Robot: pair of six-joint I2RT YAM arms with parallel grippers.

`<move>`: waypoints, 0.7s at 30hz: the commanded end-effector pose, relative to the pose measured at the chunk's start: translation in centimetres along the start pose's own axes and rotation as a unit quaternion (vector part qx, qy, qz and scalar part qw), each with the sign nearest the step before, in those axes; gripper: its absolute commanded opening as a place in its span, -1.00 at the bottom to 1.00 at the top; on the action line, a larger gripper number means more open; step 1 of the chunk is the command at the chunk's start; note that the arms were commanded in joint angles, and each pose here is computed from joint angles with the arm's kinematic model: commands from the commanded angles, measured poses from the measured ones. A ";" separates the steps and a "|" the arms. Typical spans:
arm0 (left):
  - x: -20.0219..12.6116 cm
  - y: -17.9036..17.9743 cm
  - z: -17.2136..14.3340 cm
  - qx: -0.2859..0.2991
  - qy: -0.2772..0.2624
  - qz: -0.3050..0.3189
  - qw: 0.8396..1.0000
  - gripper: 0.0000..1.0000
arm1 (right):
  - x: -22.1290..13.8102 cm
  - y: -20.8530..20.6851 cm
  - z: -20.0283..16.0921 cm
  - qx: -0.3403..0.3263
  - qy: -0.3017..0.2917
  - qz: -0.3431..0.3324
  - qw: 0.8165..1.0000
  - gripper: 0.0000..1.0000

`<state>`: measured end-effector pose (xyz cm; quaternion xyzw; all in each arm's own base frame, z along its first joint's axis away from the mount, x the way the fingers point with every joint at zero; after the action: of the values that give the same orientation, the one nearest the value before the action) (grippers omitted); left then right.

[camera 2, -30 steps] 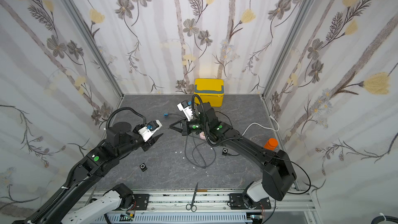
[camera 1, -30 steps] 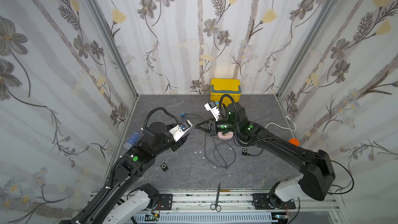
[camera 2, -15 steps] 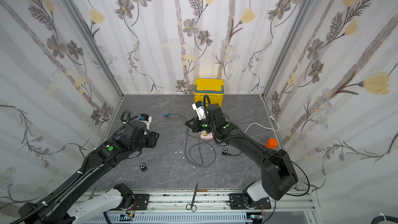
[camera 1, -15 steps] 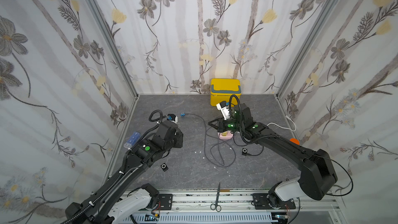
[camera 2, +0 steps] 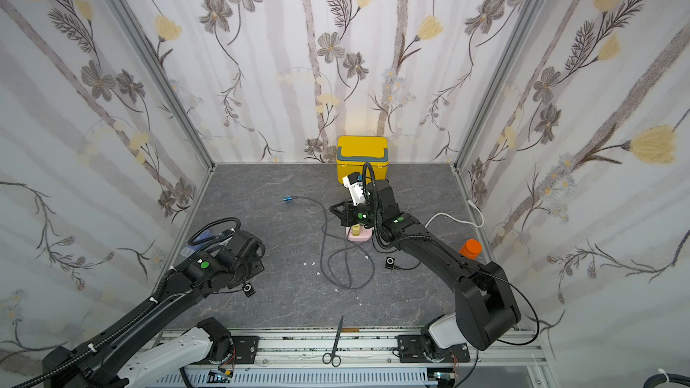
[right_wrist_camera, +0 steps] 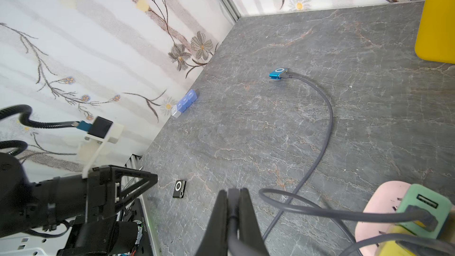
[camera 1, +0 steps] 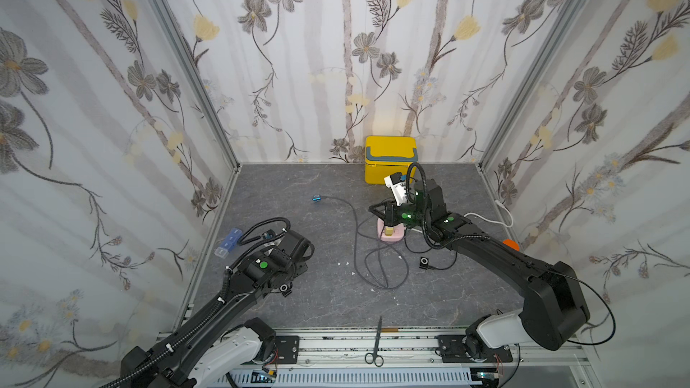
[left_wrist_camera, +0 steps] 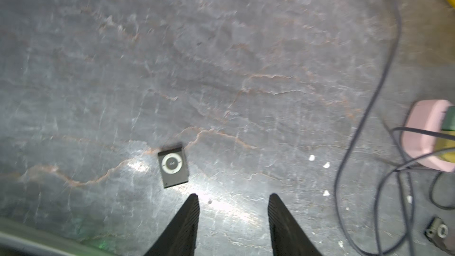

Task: Charge mp3
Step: Pick up the MP3 player from the center of the board.

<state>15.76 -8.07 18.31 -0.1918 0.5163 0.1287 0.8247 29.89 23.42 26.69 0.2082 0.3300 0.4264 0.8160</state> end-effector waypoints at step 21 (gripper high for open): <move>6.2 5.0 -1.6 -0.148 0.025 0.031 0.988 0.23 | 0.2 -0.2 1.6 -0.014 -0.014 0.031 0.999 -1.00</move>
<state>14.21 -4.10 11.19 -0.2938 0.5331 0.2376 0.7570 31.04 23.15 26.99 0.2141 0.3218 0.4392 0.8110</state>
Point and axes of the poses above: each gripper's point midway between its finger pads, its own x axis out along the fingers, its own y axis along the line the jaws close on, z = x × y, the point moved 8 cm from there along -x, back along the fingers, and after that the axes turned 5 degrees about x, right-handed, at the moved point
